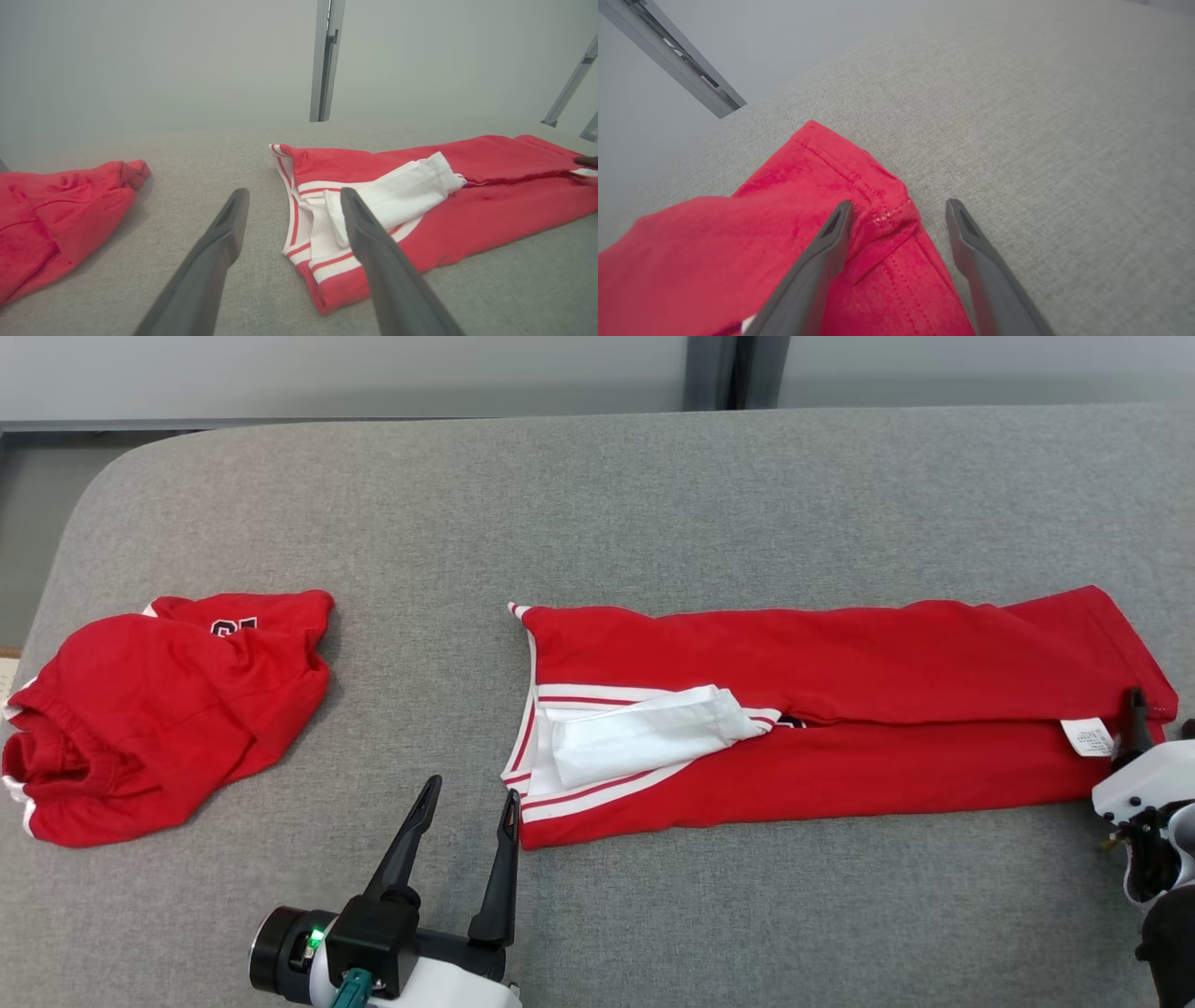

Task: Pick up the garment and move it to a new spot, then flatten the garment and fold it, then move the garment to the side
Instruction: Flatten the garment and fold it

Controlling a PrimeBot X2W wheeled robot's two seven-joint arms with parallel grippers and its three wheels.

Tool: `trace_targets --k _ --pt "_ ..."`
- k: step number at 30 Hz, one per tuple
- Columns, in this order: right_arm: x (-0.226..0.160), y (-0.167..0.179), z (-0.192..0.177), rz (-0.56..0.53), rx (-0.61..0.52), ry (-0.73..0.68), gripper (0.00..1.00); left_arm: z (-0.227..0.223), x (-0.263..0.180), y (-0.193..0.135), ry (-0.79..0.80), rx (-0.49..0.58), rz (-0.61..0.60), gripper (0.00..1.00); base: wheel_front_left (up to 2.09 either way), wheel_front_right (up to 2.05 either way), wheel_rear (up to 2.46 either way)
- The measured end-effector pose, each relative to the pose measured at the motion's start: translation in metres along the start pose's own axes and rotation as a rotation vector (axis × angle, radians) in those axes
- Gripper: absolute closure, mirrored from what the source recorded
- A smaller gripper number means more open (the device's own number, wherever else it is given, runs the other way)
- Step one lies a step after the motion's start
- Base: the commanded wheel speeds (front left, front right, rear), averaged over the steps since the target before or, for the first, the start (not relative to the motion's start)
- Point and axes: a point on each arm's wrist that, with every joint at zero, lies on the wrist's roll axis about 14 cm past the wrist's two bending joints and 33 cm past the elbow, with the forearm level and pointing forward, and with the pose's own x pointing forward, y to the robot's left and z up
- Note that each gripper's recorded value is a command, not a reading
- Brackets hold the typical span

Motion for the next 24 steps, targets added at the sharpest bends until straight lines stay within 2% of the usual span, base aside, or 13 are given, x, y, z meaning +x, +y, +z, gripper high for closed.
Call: trace_targets --k 4,5,6,9,16,24 --pt "0.003 -0.004 -0.01 -0.011 -0.015 0.05 0.0 0.0 -0.001 0.006 0.0 0.002 0.017 0.0 0.0 0.0 0.0" --pt "0.004 -0.003 -0.012 -0.01 -0.019 0.061 0.12 0.0 -0.001 0.007 0.0 0.003 0.021 0.0 0.0 0.0 0.0" --pt "0.004 -0.002 -0.014 -0.009 -0.018 0.07 0.41 0.0 -0.001 0.008 0.001 0.004 0.024 0.0 0.0 0.0 0.0" --pt "0.005 0.001 -0.017 -0.006 -0.015 0.096 1.0 0.0 -0.002 0.009 0.0 0.004 0.028 0.0 0.0 0.0 0.0" --pt "0.002 0.007 -0.018 0.007 -0.016 0.107 1.0 0.004 -0.003 0.007 -0.011 0.002 0.022 0.0 0.0 0.0 0.0" --pt "-0.007 0.016 0.007 0.042 -0.039 0.02 1.0 0.014 -0.007 0.003 -0.042 -0.006 0.012 0.0 0.0 0.0 0.0"
